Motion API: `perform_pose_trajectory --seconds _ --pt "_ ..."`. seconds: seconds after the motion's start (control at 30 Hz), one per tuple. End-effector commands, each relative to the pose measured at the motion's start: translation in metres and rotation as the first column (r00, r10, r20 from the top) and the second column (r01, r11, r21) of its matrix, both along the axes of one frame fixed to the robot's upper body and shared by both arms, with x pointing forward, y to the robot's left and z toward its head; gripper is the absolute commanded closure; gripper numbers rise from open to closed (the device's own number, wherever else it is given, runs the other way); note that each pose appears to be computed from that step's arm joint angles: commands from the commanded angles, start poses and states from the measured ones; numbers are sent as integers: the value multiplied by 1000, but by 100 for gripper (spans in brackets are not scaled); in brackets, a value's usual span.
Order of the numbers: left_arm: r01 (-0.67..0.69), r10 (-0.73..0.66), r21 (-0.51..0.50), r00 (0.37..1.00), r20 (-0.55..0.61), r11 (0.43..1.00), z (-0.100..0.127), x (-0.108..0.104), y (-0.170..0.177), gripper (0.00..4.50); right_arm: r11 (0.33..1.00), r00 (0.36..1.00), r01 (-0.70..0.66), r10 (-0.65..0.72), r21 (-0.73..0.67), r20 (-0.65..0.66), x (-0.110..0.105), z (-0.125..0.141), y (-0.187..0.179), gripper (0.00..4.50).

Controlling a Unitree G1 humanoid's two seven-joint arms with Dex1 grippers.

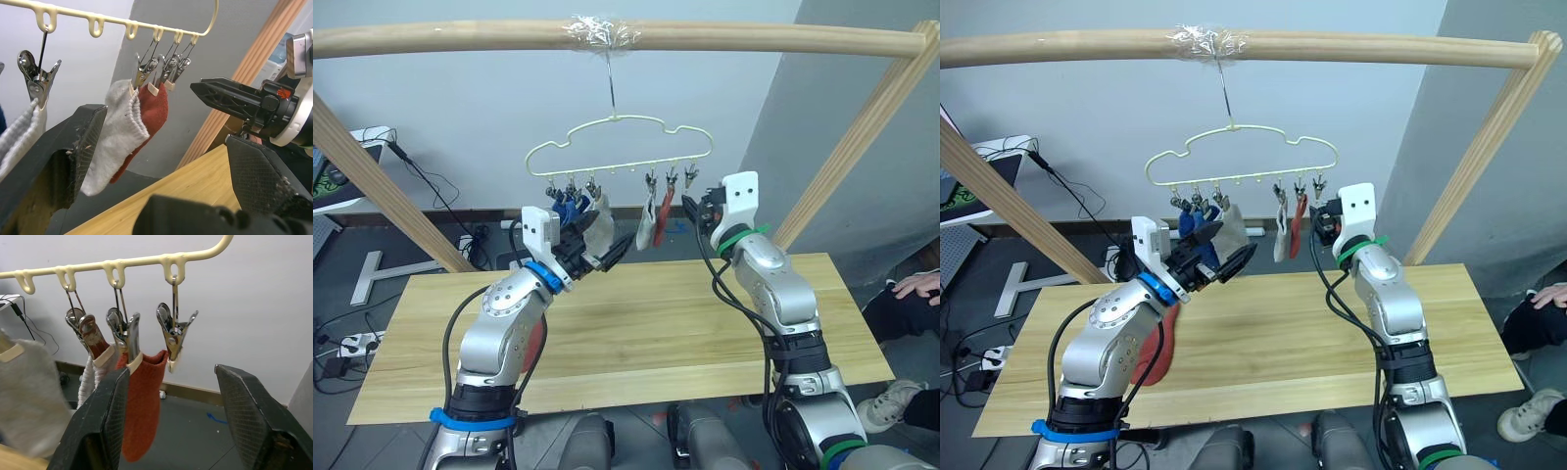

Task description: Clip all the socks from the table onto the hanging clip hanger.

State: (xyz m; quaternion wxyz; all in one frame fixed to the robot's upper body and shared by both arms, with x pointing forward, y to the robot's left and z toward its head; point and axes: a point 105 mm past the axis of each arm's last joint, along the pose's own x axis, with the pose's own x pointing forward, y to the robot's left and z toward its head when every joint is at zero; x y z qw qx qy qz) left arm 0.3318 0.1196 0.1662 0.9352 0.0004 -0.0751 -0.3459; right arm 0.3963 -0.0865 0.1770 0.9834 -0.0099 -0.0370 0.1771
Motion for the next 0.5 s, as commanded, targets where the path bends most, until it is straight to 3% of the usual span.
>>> perform_pose_trajectory --seconds 0.03,0.3,0.4,0.47,0.5 --pt "29 -28 -10 997 77 1000 23 -4 -6 0 1000 997 5 -7 24 81 3 23 2 164" --pt "32 -31 -16 996 88 999 28 -4 -9 0 1000 994 14 -15 10 105 15 26 7 164" --pt "33 -32 -16 996 89 999 29 -5 -9 0 1000 994 14 -15 12 107 18 27 8 222" --pt "32 -31 -16 995 90 999 29 -4 -9 0 1000 994 13 -15 10 108 19 26 9 290" --pt "31 -30 -16 995 90 999 29 -4 -9 0 1000 994 13 -14 8 108 20 26 10 290"
